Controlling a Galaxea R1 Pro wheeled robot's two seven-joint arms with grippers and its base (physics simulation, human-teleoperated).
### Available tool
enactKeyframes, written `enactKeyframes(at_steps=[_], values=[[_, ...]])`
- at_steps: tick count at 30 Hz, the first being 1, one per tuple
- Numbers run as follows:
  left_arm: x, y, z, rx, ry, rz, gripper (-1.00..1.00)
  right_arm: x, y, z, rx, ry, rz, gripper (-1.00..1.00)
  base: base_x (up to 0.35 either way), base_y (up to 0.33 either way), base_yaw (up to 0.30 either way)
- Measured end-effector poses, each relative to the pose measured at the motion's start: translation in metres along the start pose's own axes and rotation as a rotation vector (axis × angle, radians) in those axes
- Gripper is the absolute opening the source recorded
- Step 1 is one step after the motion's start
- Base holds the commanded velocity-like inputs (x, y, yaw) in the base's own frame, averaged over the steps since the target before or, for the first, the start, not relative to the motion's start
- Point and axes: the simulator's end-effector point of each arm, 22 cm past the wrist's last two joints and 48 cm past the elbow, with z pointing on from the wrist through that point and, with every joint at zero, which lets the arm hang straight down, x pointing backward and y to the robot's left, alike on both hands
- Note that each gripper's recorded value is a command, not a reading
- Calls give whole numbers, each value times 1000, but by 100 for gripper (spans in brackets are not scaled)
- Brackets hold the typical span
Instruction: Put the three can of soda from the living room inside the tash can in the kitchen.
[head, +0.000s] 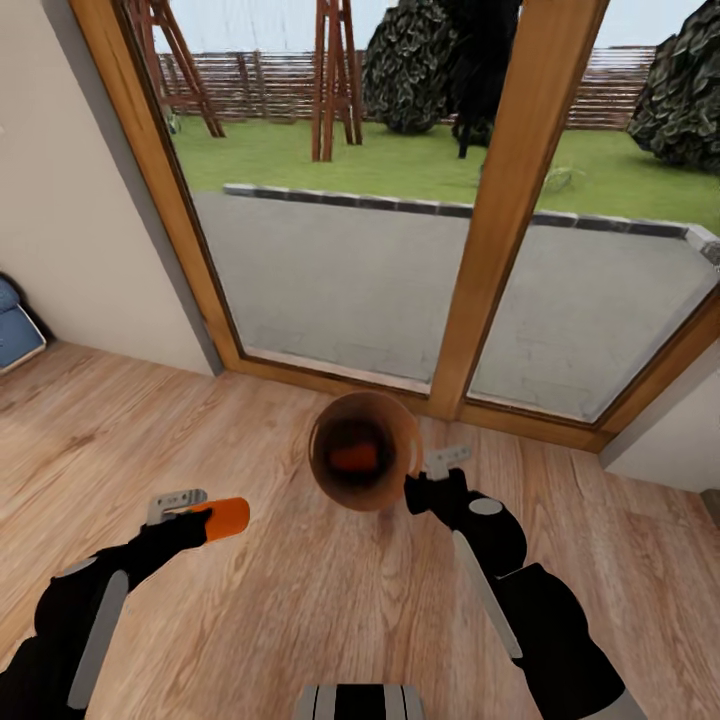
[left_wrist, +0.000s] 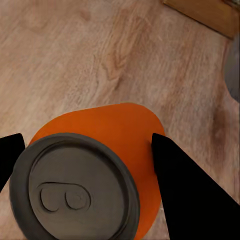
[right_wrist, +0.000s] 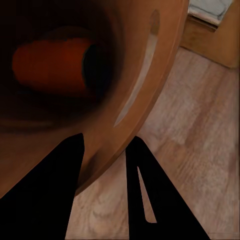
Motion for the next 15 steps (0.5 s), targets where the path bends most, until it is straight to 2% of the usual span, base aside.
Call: enactKeyframes(at_steps=[8,15], values=[[-41,-24,-16,96,-15,18,-100,6,1,-5,4,37,-7,-100,0,0,0],[-82,-60,-30,218,-20,8,-100,52,-5,9,32,159,-16,-100,0,0,0]])
